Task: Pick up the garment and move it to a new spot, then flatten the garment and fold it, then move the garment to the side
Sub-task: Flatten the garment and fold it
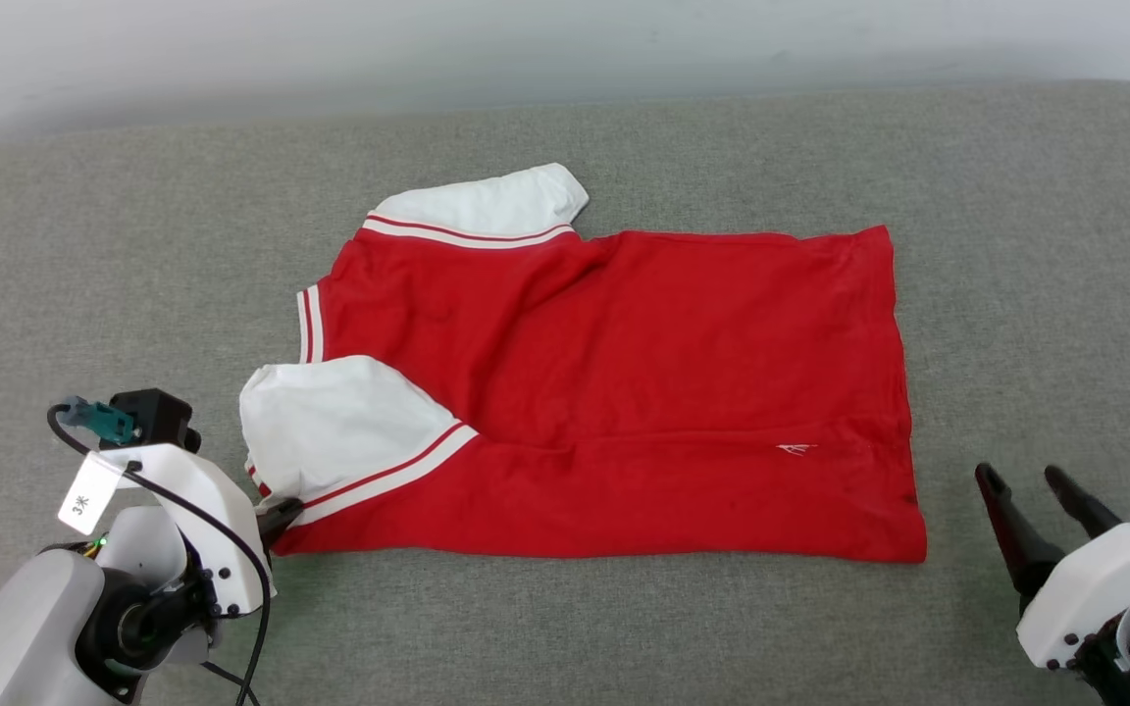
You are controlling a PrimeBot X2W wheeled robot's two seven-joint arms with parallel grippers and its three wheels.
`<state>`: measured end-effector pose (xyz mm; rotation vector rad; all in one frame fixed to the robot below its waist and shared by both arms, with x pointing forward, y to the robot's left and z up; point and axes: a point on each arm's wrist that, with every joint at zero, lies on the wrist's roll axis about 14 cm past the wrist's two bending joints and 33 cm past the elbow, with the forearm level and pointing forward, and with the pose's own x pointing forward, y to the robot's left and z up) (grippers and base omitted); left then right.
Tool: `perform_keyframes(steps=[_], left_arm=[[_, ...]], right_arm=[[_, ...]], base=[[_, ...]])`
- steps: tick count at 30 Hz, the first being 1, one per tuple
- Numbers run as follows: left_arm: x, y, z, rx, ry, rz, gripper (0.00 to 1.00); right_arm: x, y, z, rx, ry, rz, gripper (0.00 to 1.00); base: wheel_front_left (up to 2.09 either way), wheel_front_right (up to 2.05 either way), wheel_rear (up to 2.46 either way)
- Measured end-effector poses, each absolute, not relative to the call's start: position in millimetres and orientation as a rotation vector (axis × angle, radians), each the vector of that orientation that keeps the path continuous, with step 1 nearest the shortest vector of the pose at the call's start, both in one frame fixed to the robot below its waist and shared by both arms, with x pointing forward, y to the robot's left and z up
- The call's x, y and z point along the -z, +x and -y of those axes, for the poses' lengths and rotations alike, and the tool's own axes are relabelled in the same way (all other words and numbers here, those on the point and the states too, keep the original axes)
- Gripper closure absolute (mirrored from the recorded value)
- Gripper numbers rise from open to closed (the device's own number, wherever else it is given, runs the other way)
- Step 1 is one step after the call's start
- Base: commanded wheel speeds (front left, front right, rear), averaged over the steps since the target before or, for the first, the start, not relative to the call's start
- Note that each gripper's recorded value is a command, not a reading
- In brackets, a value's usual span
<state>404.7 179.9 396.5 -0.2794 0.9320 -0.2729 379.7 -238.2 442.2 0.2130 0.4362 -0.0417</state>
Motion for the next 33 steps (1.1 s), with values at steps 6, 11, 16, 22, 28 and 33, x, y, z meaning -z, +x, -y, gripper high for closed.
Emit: perform_keyframes(steps=[6, 11, 16, 22, 28, 33], left_arm=[[-416, 407, -182, 0.28, -0.248, -0.851, 1.0], [-419, 410, -180, 0.287, -0.238, -0.834, 1.0], [-409, 414, -179, 0.284, -0.247, -0.841, 1.0], [-404, 414, -181, 0.267, -0.263, -0.834, 1.0], [-413, 411, -182, 0.265, -0.26, -0.791, 1.0], [-421, 397, -182, 0.262, -0.269, -0.763, 1.0]], right_arm=[[-424, 368, 225, -0.06, 0.185, -0.675, 0.0], [-408, 372, 196, -0.161, 0.177, -0.812, 0.0], [-380, 374, 179, -0.209, 0.181, -0.933, 0.0], [-361, 369, 172, -0.23, 0.207, -1.015, 1.0], [-375, 376, 173, -0.239, 0.2, -0.964, 1.0], [-393, 375, 179, -0.237, 0.182, -0.913, 1.0]], base=[[0.0, 0.0, 0.0], [0.0, 0.0, 0.0], [0.0, 0.0, 0.0], [0.0, 0.0, 0.0], [0.0, 0.0, 0.0], [0.0, 0.0, 0.0]])
